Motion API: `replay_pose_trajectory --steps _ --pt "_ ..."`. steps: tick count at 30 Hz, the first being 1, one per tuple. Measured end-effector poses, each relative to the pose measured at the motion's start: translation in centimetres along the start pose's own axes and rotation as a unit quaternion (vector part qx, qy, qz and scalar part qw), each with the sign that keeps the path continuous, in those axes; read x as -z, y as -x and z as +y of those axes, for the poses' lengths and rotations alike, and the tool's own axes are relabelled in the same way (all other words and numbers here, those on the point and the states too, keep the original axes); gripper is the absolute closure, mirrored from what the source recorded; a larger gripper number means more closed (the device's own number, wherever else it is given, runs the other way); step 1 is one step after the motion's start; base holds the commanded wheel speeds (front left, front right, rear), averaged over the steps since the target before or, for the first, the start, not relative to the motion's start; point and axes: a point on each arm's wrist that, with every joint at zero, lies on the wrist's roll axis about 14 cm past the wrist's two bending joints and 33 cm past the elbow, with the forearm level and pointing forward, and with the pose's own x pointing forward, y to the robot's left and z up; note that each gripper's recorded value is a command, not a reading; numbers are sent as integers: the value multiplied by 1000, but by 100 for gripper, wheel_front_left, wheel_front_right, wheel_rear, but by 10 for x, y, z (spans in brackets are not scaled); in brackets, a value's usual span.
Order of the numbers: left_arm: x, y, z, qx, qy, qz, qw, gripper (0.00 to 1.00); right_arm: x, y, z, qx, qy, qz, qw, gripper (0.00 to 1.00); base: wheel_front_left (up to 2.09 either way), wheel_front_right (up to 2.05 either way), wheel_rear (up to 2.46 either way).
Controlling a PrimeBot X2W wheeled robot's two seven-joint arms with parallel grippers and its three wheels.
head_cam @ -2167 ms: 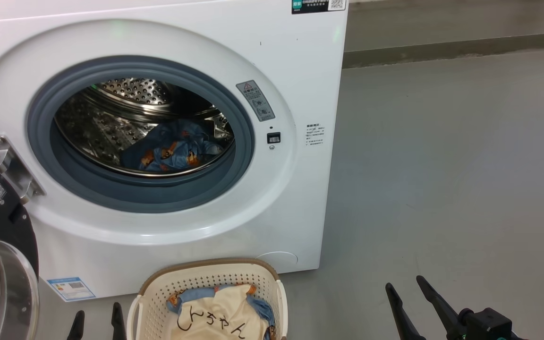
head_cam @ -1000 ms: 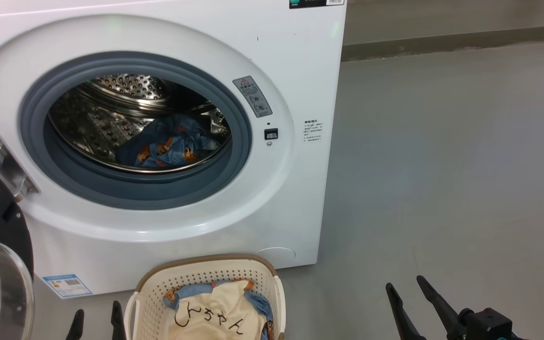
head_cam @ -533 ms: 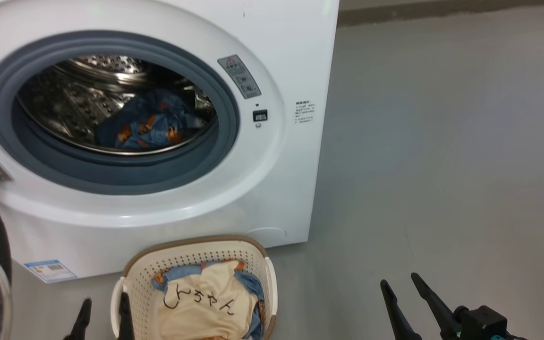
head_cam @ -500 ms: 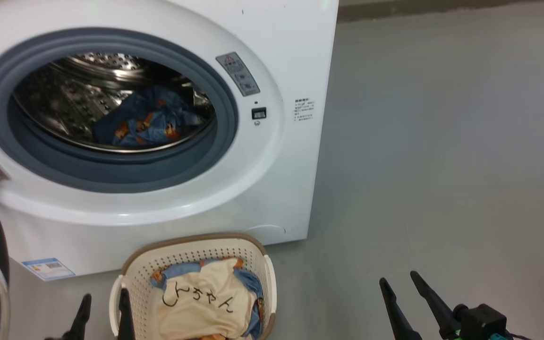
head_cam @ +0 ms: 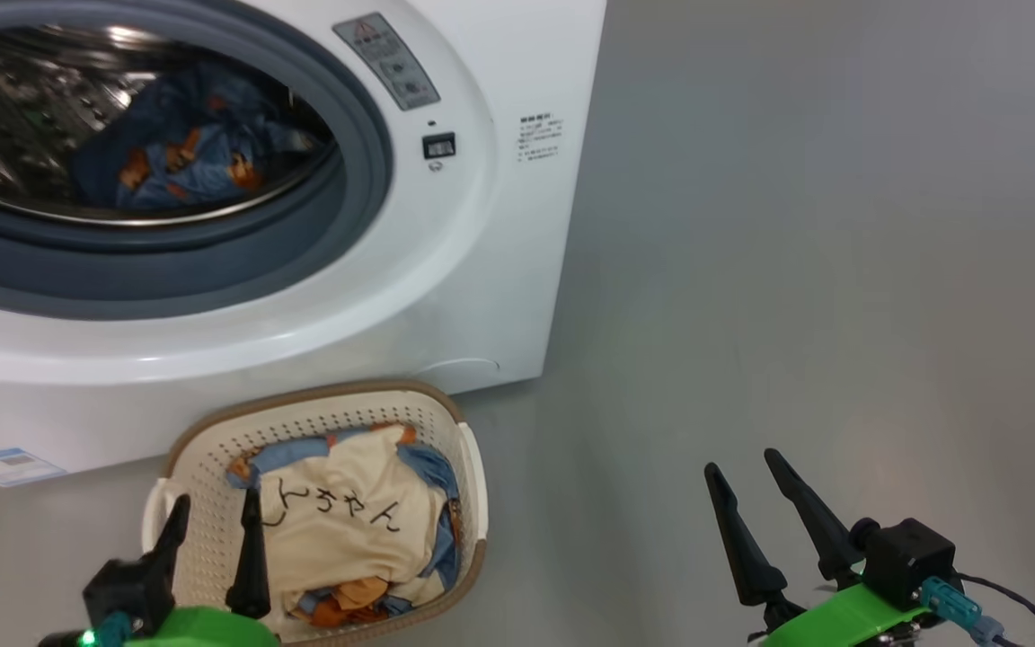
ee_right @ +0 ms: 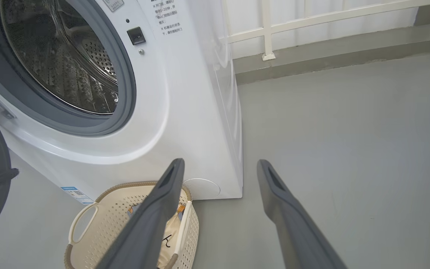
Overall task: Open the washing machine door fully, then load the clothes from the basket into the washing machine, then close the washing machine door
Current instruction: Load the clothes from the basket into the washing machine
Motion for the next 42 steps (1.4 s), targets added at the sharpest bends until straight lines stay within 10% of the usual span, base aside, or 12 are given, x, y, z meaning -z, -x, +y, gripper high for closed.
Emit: replay_pose_trajectory --steps 42 --pt "213 -104 6 -30 13 358 933 0 76 -56 -36 37 -7 99 994 0 0 0 0"
